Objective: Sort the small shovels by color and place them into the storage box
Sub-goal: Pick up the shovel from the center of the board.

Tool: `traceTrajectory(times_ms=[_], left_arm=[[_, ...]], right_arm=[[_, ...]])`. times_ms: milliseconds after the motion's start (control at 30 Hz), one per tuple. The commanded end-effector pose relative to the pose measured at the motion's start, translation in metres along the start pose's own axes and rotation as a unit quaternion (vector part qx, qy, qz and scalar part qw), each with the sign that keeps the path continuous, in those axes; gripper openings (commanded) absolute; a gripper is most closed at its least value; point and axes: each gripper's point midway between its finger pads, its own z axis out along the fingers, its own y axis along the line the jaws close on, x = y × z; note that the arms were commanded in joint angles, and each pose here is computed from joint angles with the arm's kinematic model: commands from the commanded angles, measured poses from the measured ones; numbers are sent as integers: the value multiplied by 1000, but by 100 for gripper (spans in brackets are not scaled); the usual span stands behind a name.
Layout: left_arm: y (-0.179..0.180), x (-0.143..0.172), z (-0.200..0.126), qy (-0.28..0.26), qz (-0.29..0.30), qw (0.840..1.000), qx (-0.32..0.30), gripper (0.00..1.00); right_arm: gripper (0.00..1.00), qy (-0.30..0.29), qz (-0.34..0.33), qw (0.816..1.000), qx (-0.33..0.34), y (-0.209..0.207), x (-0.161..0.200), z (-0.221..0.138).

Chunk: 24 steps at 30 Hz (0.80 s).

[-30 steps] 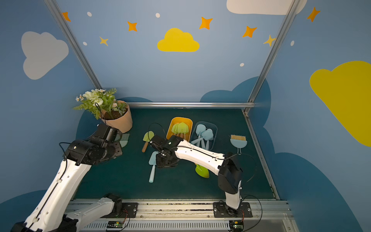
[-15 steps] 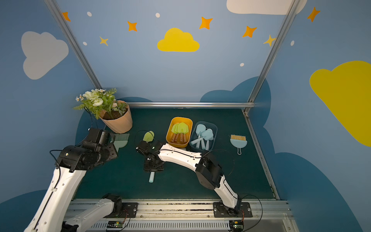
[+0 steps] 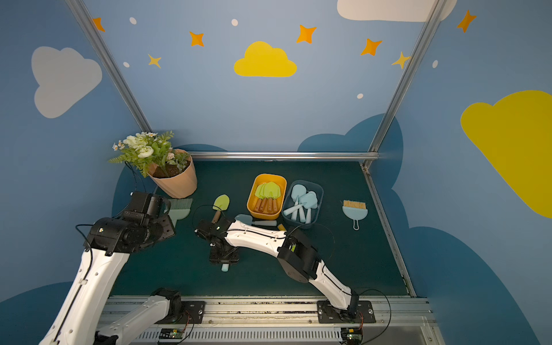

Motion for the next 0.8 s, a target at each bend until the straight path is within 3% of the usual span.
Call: traceTrajectory(times_ms=[0,767], left_arm=[[-5,-1,4,2,5,1000,11,48],[-1,-3,10,5,1,1000,18,48]], right_arm=[[56,2,16,1000,27,-8,0,4],[47,30,28,998,46,-10,-1,32]])
